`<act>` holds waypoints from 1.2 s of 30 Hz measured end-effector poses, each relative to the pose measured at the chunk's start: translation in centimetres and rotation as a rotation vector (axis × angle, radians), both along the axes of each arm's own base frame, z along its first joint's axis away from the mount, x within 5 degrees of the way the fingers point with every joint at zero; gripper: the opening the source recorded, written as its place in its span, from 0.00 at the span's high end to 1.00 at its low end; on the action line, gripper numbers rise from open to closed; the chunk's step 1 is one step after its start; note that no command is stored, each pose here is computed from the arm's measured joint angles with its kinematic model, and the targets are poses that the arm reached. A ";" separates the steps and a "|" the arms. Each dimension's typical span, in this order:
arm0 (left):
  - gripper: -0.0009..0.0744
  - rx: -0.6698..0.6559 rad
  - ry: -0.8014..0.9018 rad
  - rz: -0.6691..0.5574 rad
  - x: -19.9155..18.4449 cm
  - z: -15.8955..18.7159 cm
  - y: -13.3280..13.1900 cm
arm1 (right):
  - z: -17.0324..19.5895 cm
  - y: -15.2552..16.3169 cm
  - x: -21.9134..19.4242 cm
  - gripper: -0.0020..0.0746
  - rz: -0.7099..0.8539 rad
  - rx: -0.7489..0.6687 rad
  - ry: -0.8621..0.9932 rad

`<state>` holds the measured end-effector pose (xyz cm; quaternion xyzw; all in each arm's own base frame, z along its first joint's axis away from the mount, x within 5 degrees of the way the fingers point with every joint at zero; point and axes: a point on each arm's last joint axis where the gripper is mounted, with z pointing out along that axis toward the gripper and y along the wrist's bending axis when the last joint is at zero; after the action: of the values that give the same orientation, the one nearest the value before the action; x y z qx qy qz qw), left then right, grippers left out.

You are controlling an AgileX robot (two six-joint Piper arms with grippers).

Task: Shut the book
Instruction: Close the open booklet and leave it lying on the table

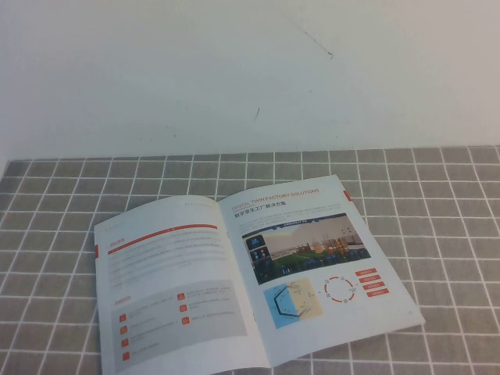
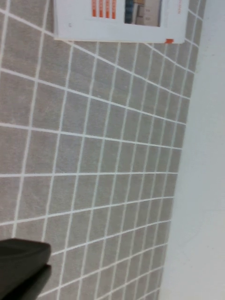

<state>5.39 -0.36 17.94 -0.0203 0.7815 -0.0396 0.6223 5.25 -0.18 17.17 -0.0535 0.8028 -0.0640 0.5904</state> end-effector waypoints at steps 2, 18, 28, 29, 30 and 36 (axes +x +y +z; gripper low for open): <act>0.99 0.000 -0.060 0.009 0.1 0.5 0.1 | 0.4 0.0 0.2 0.98 -0.002 -0.003 -0.062; 0.99 -0.003 -0.746 0.109 -1.0 6.5 1.0 | 7.5 -0.2 -1.0 0.98 -0.026 -0.042 -0.873; 0.99 -0.032 -0.797 0.111 -1.2 6.9 1.0 | 8.5 -0.2 -1.2 0.98 -0.030 -0.026 -0.881; 0.99 -0.064 -0.772 0.101 -1.2 7.0 1.0 | 9.2 -0.2 -1.3 0.98 -0.024 -0.029 -0.864; 0.99 -0.086 -0.737 0.090 -1.1 7.4 0.9 | 9.8 -0.1 -1.4 0.98 -0.015 -0.039 -0.841; 0.99 -0.022 -0.555 0.044 -1.7 12.2 0.4 | 15.9 0.0 -2.1 0.98 -0.015 -0.035 -0.657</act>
<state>3.64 0.03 30.14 -0.0324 0.5801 -0.0386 0.8130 3.11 -0.20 33.07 -0.0344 0.5685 -0.0961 0.8164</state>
